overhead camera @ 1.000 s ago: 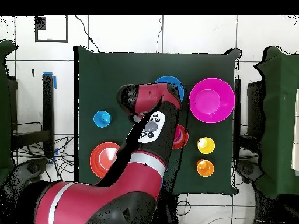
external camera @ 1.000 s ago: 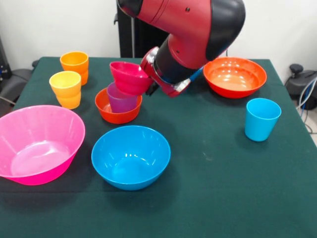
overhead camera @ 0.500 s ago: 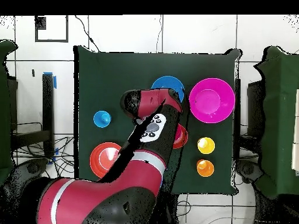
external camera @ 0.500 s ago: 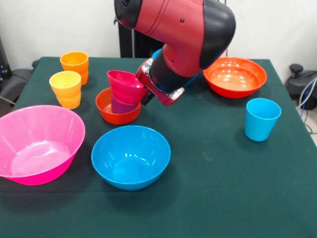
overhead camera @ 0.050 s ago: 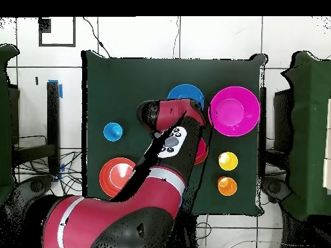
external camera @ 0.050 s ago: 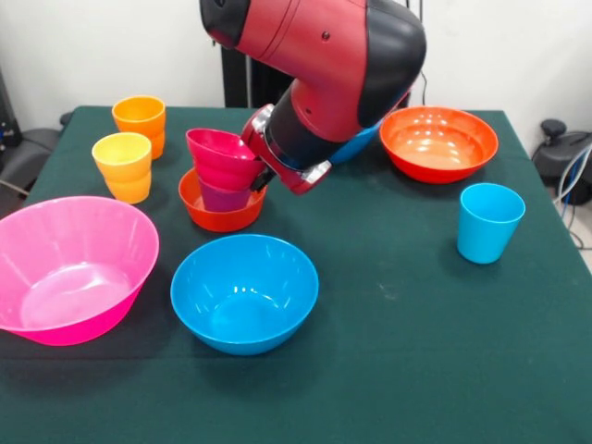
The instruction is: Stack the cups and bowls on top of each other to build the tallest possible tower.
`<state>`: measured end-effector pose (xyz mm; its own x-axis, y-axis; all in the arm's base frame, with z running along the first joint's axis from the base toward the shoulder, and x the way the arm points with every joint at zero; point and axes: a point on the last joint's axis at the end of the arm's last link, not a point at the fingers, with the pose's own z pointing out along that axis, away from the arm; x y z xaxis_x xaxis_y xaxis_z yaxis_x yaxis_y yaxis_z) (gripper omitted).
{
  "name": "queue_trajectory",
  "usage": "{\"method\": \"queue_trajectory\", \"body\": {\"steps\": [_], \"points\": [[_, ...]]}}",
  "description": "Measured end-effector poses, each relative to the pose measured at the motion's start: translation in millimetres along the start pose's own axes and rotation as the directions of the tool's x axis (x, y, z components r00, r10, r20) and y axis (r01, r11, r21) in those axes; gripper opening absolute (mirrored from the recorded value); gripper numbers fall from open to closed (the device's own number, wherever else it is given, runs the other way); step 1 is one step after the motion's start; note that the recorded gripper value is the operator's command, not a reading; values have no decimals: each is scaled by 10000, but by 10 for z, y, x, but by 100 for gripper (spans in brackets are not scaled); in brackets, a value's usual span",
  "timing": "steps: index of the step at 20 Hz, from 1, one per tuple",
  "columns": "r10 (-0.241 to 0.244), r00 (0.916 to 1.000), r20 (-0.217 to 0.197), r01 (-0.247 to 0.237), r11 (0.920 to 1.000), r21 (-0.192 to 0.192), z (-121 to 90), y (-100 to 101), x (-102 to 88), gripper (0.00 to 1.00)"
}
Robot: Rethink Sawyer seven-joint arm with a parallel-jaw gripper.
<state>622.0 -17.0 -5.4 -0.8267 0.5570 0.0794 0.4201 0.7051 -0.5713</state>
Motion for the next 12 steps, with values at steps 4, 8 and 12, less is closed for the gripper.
{"method": "queue_trajectory", "body": {"steps": [4, 8, 12], "points": [[7, 10000, -6, -7, 10000, 20, 5, -9, 2, 0], [6, 10000, -14, -6, 10000, 24, 8, -10, 5, 0], [6, 10000, -24, -6, 10000, 29, 10, -12, 8, 0]]}}
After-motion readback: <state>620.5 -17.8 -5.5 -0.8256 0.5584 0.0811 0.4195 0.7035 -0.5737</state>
